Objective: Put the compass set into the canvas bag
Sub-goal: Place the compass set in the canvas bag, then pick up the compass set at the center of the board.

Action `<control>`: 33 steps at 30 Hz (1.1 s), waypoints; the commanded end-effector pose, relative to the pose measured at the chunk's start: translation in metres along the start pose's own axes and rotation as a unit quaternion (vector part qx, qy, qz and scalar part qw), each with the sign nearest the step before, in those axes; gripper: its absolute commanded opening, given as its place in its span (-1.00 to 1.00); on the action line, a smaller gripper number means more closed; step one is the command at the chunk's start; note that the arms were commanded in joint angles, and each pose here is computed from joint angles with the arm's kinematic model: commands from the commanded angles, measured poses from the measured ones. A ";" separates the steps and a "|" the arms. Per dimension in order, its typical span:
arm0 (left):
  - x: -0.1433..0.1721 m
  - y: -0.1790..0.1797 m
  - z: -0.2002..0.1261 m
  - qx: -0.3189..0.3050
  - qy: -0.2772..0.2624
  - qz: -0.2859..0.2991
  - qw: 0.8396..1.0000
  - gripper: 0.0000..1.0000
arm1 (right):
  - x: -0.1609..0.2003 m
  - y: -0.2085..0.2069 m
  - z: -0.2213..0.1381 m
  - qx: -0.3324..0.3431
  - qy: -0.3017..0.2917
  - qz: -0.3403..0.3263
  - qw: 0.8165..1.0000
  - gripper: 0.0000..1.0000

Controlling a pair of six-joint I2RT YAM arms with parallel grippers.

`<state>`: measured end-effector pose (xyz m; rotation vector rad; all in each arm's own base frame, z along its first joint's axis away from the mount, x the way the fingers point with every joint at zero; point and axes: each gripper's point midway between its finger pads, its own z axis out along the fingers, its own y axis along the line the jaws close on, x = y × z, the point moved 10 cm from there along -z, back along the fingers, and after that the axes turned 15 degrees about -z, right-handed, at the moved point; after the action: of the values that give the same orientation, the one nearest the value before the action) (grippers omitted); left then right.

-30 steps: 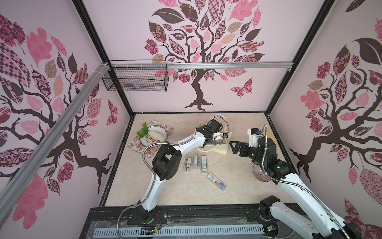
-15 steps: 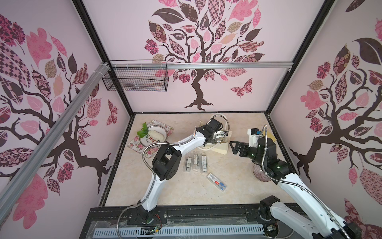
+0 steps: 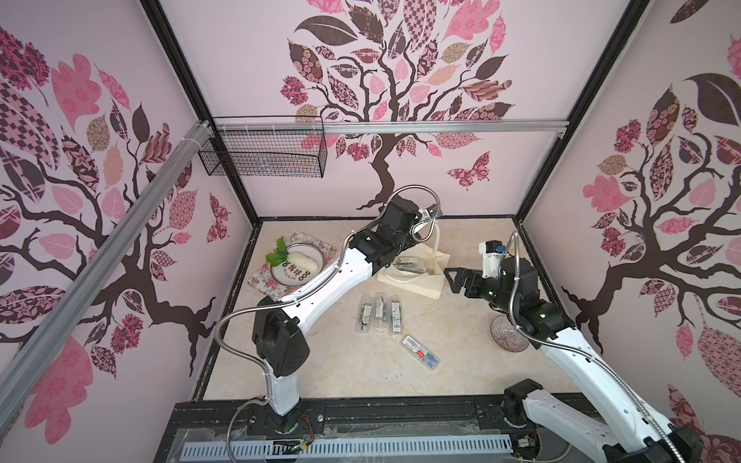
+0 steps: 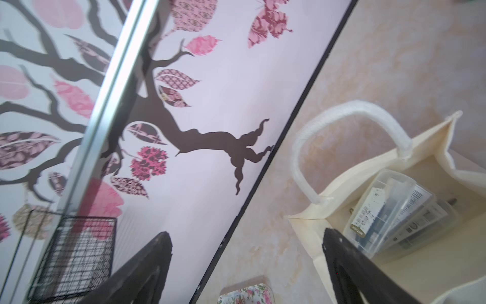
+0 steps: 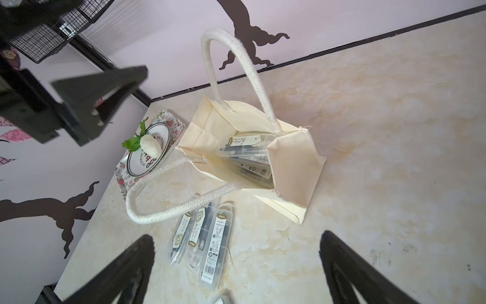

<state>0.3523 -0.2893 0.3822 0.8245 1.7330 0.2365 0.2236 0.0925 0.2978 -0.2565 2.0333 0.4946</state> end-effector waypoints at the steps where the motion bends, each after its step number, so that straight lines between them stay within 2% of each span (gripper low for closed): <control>1: 0.018 0.003 -0.002 -0.038 0.026 -0.069 0.997 0.90 | -0.001 0.003 0.001 -0.015 0.030 -0.010 0.999 1.00; 4: 0.027 0.017 -0.018 -0.073 0.033 -0.139 0.987 0.92 | 0.006 0.004 0.005 -0.033 0.057 0.006 0.998 1.00; 6: 0.032 0.028 -0.032 -0.102 0.044 -0.199 0.974 0.94 | 0.011 0.006 0.007 -0.048 0.080 0.013 0.996 1.00; 8: 0.042 0.037 -0.046 -0.099 0.061 -0.259 0.959 0.94 | 0.019 0.006 0.010 -0.056 0.102 0.022 0.993 1.00; 12: 0.068 0.053 -0.073 -0.061 0.048 -0.389 0.918 0.95 | 0.035 0.012 0.014 -0.059 0.140 0.018 0.988 1.00; 14: 0.087 0.061 -0.087 -0.045 0.032 -0.457 0.888 0.95 | 0.047 0.020 0.017 -0.060 0.164 0.006 0.985 1.00; 16: 0.101 0.065 -0.099 -0.038 0.019 -0.496 0.867 0.95 | 0.058 0.031 0.019 -0.059 0.190 -0.007 0.980 1.00; 17: 0.106 0.066 -0.105 -0.035 0.014 -0.506 0.862 0.95 | 0.066 0.036 0.020 -0.056 0.202 -0.012 0.978 1.00; 25: 0.122 0.070 -0.128 -0.059 0.014 -0.521 0.851 0.95 | 0.134 0.064 0.024 -0.059 0.283 -0.046 0.956 0.99; 29: 0.127 0.066 -0.125 -0.060 0.018 -0.521 0.852 0.95 | 0.163 0.061 0.031 -0.058 0.325 -0.043 0.943 0.87; 33: 0.129 0.062 -0.119 -0.056 0.022 -0.518 0.853 0.95 | 0.173 0.063 0.039 -0.039 0.344 -0.073 0.935 0.79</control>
<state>0.2523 -0.1297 0.3635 -0.2675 1.9484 -0.3553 0.1413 0.1633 0.1448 -0.6979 2.6634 0.4835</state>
